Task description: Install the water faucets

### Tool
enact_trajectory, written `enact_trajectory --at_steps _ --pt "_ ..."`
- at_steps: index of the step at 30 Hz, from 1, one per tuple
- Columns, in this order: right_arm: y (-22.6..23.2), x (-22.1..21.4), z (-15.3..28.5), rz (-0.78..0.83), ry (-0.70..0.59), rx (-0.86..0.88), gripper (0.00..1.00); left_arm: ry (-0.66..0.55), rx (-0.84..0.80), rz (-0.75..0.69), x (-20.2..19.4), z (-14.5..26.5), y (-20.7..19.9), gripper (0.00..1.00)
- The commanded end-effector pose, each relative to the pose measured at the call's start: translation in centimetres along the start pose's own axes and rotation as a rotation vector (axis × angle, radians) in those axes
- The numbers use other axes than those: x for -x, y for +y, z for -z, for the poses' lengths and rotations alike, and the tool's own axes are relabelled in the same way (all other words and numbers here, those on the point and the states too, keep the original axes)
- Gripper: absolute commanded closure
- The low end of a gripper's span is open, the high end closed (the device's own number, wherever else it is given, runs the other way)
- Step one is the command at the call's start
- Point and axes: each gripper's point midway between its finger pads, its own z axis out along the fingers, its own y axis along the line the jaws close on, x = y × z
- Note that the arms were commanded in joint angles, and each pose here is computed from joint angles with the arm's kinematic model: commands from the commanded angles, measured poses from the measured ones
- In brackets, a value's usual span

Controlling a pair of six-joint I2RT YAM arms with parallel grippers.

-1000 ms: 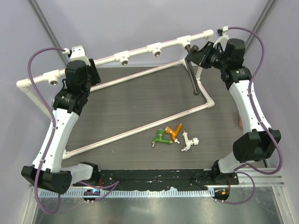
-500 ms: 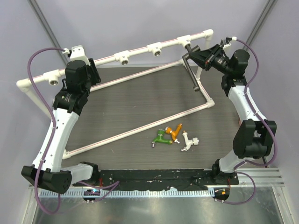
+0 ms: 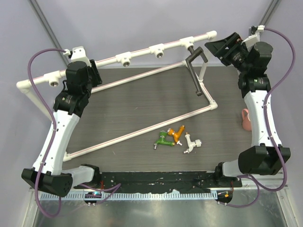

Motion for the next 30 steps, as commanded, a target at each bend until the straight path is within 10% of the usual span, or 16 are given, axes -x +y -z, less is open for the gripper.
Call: enact_trajectory --at_steps 1,20,30 --pt "-0.9 1.6 1.3 0.164 -0.04 -0.117 0.18 -0.089 0.114 0.036 2.7 1.4 3.1 1.0" --pt "-0.6 -3.3 -4.8 0.106 0.079 0.007 0.27 -0.087 0.109 0.037 2.6 1.3 3.0 1.0" --pt "2.2 -3.9 -4.9 -0.123 0.083 0.164 0.82 -0.082 0.112 0.038 2.5 1.2 3.1 1.0"
